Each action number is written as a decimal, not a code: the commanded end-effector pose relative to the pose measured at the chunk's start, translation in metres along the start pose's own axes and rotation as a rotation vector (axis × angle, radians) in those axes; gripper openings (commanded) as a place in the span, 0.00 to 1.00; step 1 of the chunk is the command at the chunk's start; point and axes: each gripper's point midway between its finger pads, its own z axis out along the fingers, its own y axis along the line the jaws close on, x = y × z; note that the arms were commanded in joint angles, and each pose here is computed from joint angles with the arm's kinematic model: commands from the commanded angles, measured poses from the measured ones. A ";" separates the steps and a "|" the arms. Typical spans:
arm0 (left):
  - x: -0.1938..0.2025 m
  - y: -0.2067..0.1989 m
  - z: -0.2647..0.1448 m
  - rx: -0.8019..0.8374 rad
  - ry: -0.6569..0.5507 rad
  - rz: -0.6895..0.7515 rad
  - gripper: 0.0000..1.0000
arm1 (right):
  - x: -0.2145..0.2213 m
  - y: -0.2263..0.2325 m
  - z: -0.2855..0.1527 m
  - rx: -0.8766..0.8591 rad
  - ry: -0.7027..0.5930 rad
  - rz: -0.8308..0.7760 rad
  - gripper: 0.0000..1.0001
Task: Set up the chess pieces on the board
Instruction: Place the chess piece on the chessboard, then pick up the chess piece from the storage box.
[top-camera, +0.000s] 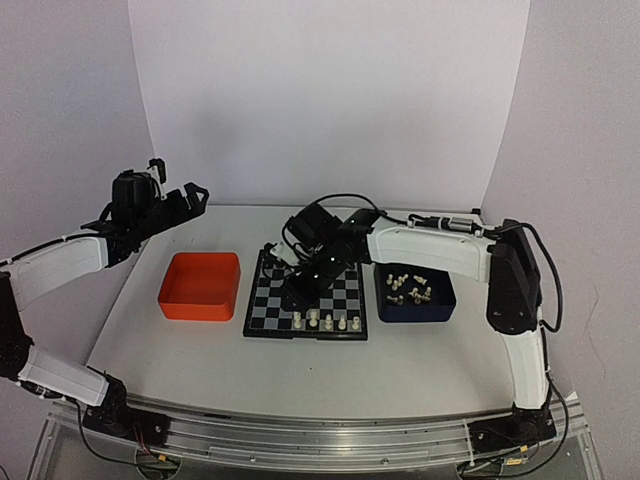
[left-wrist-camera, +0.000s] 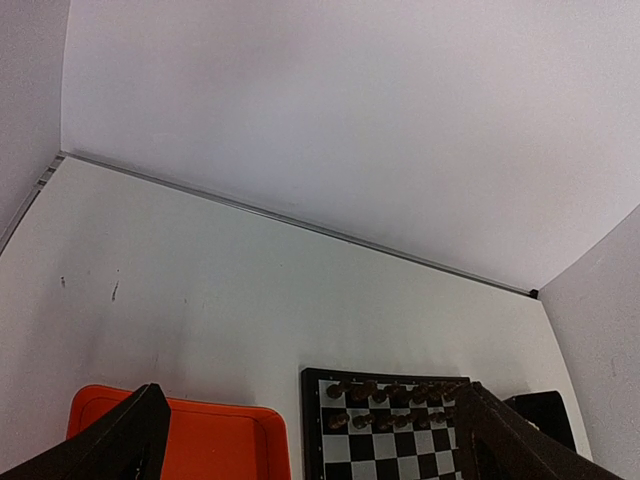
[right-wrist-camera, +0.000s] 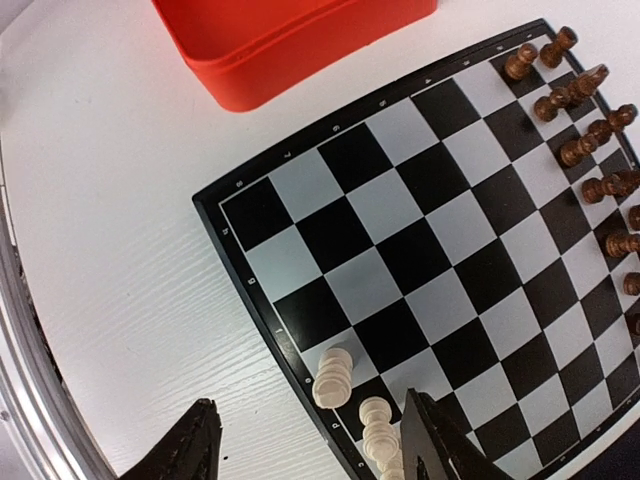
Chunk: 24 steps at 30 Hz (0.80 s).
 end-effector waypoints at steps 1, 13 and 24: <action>-0.017 -0.008 -0.008 0.024 -0.067 -0.003 1.00 | -0.024 -0.007 -0.052 0.024 -0.109 0.045 0.66; -0.023 -0.012 0.002 0.029 -0.067 0.004 1.00 | -0.002 -0.114 -0.116 0.129 -0.218 0.377 0.92; -0.032 -0.014 0.045 0.013 -0.079 0.015 1.00 | 0.088 -0.216 -0.143 0.325 -0.159 0.656 0.93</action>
